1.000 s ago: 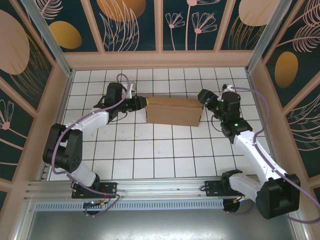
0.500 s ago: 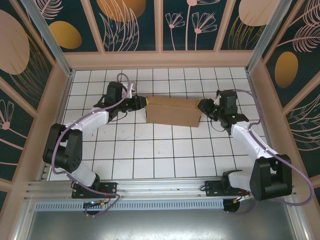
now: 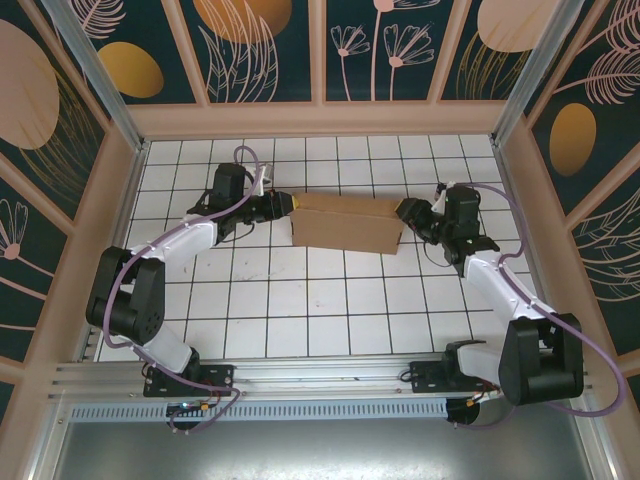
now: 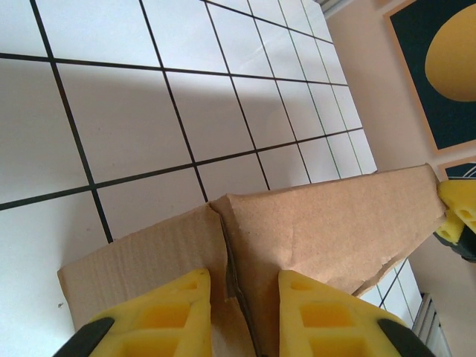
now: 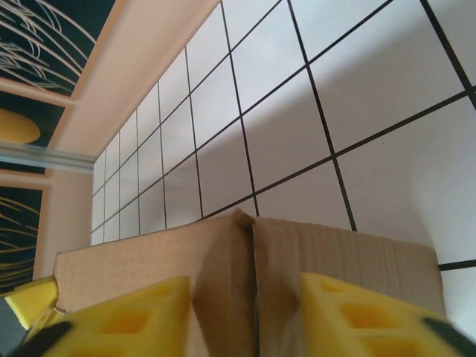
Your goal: Fold the paper box
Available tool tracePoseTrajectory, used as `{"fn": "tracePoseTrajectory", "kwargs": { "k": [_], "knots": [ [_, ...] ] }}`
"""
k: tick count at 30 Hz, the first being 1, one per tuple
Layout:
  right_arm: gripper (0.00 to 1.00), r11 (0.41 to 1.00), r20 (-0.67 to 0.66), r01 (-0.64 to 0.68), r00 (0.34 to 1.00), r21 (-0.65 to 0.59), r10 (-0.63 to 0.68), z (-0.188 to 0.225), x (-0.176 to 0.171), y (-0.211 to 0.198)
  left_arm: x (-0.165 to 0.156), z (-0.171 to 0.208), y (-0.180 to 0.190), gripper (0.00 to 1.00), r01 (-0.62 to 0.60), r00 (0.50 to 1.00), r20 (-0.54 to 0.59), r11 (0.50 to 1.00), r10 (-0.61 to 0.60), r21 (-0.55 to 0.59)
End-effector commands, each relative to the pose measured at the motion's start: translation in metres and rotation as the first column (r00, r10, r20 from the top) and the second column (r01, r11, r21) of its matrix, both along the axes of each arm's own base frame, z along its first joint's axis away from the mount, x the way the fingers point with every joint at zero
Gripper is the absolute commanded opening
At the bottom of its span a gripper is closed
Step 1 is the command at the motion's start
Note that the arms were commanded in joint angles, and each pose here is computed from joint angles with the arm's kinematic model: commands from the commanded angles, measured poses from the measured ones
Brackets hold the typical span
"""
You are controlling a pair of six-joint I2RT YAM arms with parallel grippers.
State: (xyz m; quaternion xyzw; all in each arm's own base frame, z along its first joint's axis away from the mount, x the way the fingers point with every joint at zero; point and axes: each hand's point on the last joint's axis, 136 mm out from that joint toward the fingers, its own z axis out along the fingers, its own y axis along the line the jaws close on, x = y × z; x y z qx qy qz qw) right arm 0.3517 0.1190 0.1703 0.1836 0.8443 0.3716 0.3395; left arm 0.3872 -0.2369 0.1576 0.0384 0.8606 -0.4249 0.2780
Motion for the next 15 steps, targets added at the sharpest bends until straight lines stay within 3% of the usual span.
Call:
{"fn": "tracePoseTrajectory", "kwargs": {
  "k": [1,5,8,15],
  "knots": [
    [0.49,0.999,0.015,-0.027,1.0,0.035,0.027,0.016,-0.003,0.007,-0.04,-0.097,0.029,0.2,-0.013,0.952,-0.295,0.977,0.076,0.211],
    [0.49,0.999,0.006,0.013,1.0,0.04,-0.014,0.015,-0.002,0.0,-0.042,-0.107,0.03,0.2,-0.007,0.945,-0.319,0.976,0.079,0.219],
    [0.42,0.996,0.0,0.072,0.997,0.061,-0.072,0.012,-0.004,-0.013,-0.042,-0.108,0.03,0.2,-0.007,0.944,-0.321,0.975,0.079,0.22],
    [0.01,0.997,-0.067,0.029,0.997,0.073,-0.024,-0.013,-0.013,-0.009,-0.039,-0.109,0.028,0.2,-0.005,0.941,-0.329,0.977,0.077,0.213]
  ]
}}
